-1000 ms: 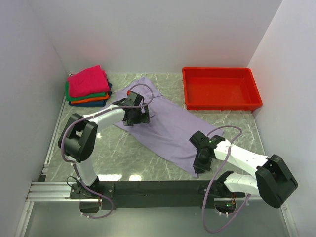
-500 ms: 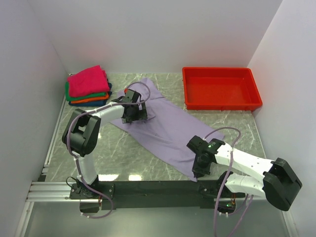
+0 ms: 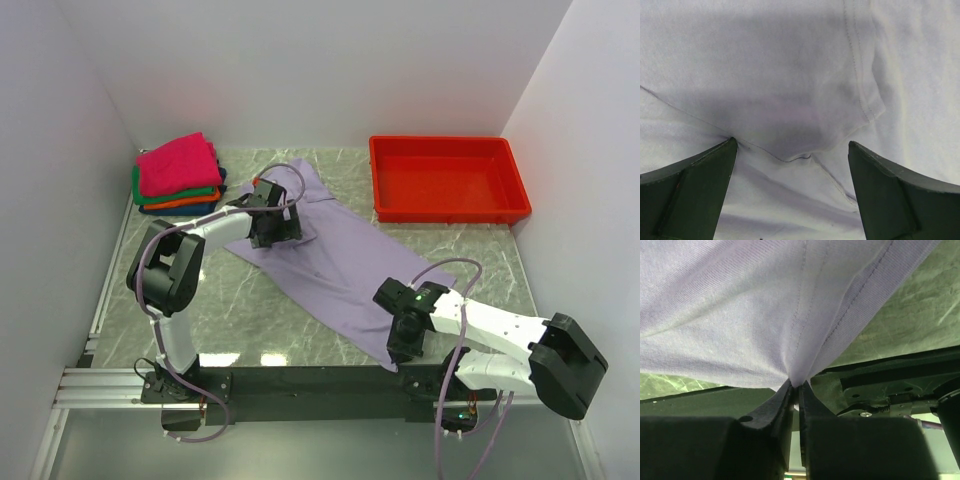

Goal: Fold and stack the t-shirts
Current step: Fold the tshirt

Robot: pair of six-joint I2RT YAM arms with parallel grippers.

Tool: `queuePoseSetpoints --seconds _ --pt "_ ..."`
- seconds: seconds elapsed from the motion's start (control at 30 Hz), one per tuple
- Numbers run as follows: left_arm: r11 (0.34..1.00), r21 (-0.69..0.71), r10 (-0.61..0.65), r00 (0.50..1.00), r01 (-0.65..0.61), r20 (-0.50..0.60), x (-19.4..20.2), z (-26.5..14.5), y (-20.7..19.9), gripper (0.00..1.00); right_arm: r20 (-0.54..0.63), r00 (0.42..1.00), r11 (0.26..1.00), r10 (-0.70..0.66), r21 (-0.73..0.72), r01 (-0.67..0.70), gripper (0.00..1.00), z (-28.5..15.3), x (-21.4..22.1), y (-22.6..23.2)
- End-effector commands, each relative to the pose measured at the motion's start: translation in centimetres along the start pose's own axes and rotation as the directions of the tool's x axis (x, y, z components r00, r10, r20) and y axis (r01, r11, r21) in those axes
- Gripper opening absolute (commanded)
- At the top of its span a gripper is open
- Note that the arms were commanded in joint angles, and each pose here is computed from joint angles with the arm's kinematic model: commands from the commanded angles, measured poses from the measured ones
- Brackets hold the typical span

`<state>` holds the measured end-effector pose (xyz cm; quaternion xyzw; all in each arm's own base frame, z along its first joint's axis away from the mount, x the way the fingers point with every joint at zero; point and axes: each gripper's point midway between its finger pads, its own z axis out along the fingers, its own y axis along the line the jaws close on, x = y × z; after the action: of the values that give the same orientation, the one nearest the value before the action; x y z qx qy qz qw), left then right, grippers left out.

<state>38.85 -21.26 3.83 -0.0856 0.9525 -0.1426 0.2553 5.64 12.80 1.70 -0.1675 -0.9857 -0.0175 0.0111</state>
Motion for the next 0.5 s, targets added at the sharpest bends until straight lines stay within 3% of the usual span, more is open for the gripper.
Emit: queuePoseSetpoints --seconds 0.0,0.13,0.3,0.47 --pt "0.997 0.072 0.023 0.998 -0.027 0.059 -2.5 -1.2 -2.6 0.98 0.015 1.000 1.000 0.009 0.016 -0.009 0.14 -1.0 -0.2 0.3" --pt "0.993 0.027 0.108 0.990 -0.111 0.096 -3.3 -1.4 -3.0 0.97 0.032 0.999 1.000 0.015 0.006 -0.015 0.23 -1.7 -0.5 0.8" --pt "0.983 0.003 0.182 0.973 -0.185 0.140 -4.1 -2.2 -3.8 0.97 0.047 0.999 0.999 0.024 -0.025 -0.023 0.28 -2.2 -0.8 1.4" --pt "0.980 -0.021 0.199 0.976 -0.197 0.087 -2.9 -0.7 -3.1 0.99 0.019 1.000 1.000 0.010 -0.015 -0.010 0.30 -1.1 -0.3 1.3"
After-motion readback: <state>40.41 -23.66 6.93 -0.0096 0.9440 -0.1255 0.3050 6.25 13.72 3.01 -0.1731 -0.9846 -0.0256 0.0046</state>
